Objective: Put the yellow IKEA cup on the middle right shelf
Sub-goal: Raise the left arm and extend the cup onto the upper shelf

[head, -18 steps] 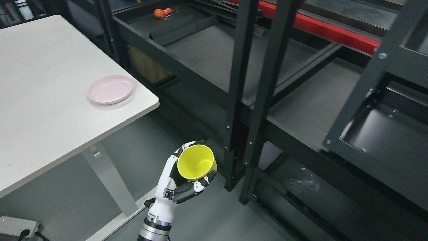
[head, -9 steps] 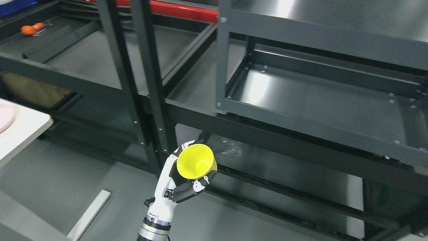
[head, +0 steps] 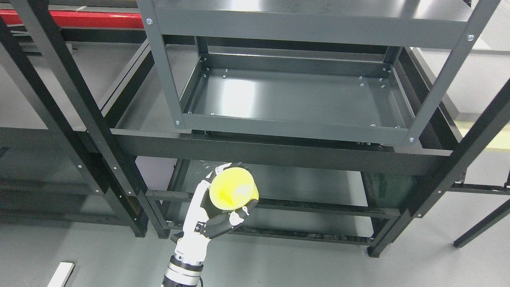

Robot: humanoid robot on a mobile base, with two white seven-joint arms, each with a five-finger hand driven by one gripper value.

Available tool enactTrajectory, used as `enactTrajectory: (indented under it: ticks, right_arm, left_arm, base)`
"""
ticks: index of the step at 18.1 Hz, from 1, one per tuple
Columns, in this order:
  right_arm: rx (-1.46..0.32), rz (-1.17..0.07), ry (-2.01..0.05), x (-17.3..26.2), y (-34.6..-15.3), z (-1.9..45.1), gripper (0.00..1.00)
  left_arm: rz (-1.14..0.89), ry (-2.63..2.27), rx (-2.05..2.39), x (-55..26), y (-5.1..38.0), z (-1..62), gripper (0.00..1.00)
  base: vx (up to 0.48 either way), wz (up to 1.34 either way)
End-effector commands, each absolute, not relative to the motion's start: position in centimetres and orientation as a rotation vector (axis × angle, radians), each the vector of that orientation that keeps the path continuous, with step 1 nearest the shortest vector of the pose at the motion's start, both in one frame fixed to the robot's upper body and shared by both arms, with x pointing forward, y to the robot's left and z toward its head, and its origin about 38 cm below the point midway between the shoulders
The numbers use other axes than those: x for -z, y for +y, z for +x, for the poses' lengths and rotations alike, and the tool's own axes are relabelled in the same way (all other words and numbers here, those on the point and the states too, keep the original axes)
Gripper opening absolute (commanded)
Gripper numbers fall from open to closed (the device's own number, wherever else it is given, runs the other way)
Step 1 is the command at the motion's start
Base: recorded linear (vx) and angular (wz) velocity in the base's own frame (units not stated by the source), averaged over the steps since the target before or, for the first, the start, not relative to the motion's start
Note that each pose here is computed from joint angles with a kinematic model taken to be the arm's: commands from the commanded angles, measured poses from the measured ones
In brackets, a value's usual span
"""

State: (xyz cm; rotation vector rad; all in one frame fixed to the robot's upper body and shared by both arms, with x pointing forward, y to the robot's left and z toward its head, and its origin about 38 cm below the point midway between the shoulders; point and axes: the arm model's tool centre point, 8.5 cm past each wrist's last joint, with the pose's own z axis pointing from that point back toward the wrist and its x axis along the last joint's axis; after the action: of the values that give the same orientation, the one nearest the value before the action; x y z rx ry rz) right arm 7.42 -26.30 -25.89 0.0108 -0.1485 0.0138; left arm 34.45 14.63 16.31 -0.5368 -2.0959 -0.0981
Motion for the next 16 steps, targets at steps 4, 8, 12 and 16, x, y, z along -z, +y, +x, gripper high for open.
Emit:
enactTrajectory:
  ticks: [4,8,12,16]
  right_arm:
    - [0.008,-0.216,-0.138,25.7,-29.1,6.7,0.99]
    - [0.008,-0.216,-0.138,25.7,-29.1,6.7,0.99]
    - [0.008,-0.216,-0.138,25.7,-29.1,6.7,0.99]
    - [0.008,-0.216,-0.138,25.7,-29.1,6.7,0.99]
  left_arm:
    - [-0.498,-2.22,0.123,-20.5,16.2,36.5,0.0]
    - [-0.515,-2.325,0.157,-24.4,15.9,37.7,0.0]
    - [-0.53,-2.435,0.192,-28.6,15.5,38.9,0.01]
    - [-0.556,-2.557,0.248,-33.8,14.8,39.7,0.01]
  base:
    - [0.023,0.13]
    - [0.023,-0.02]
    - [0.015,-0.09]
    - [0.028,-0.05]
